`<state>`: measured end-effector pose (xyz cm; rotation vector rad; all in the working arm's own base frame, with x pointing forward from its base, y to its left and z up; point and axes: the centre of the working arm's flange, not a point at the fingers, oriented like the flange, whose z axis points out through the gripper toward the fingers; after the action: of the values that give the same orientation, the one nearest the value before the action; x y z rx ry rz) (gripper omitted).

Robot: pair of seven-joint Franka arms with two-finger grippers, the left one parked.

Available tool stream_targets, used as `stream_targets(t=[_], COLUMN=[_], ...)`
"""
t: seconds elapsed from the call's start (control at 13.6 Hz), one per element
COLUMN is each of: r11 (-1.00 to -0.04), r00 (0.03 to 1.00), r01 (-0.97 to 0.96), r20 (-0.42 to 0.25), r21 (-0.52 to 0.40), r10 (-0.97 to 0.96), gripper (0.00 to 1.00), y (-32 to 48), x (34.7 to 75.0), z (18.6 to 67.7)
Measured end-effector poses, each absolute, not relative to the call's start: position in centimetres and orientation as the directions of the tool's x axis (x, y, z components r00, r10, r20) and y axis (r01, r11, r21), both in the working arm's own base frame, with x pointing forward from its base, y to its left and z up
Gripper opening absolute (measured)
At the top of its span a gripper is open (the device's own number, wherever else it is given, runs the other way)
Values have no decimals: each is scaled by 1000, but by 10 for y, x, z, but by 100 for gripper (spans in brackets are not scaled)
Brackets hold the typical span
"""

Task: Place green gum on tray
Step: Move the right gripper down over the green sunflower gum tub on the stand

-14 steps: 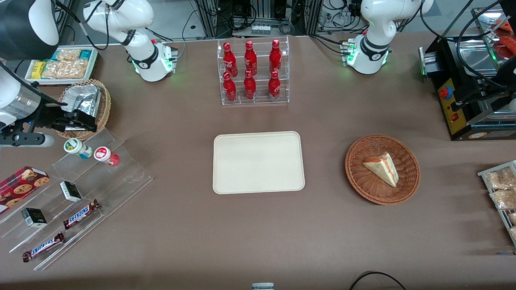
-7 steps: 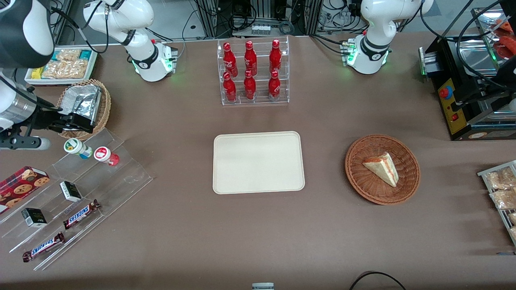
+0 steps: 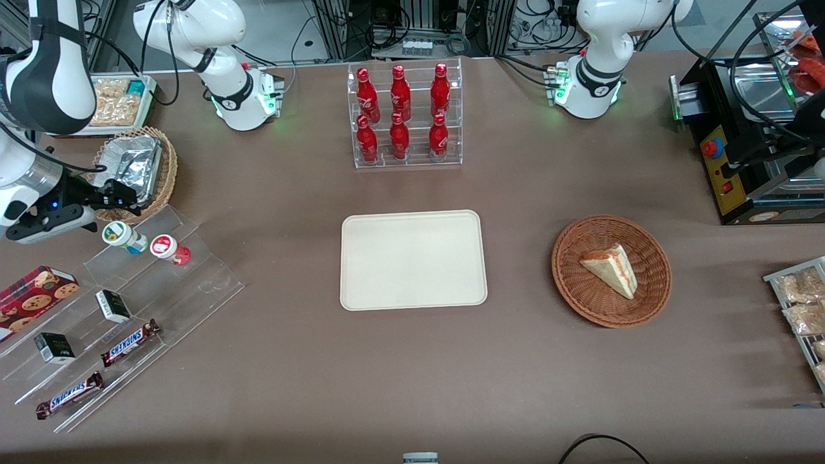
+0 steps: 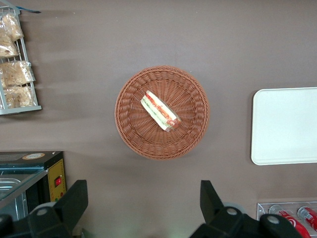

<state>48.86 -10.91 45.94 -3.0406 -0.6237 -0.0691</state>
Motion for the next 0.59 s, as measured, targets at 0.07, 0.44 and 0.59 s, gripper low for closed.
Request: stream_targets(t=[0.07, 0.44, 0.59], r11=[-897, -826, -826], r00=[896, 821, 821], r01=[441, 563, 563], r20=[63, 91, 90], r21=[-19, 31, 36], r10=[439, 563, 564], gripper=[100, 100, 100], y=[-118, -150, -154], x=[485, 475, 474], z=[452, 421, 409])
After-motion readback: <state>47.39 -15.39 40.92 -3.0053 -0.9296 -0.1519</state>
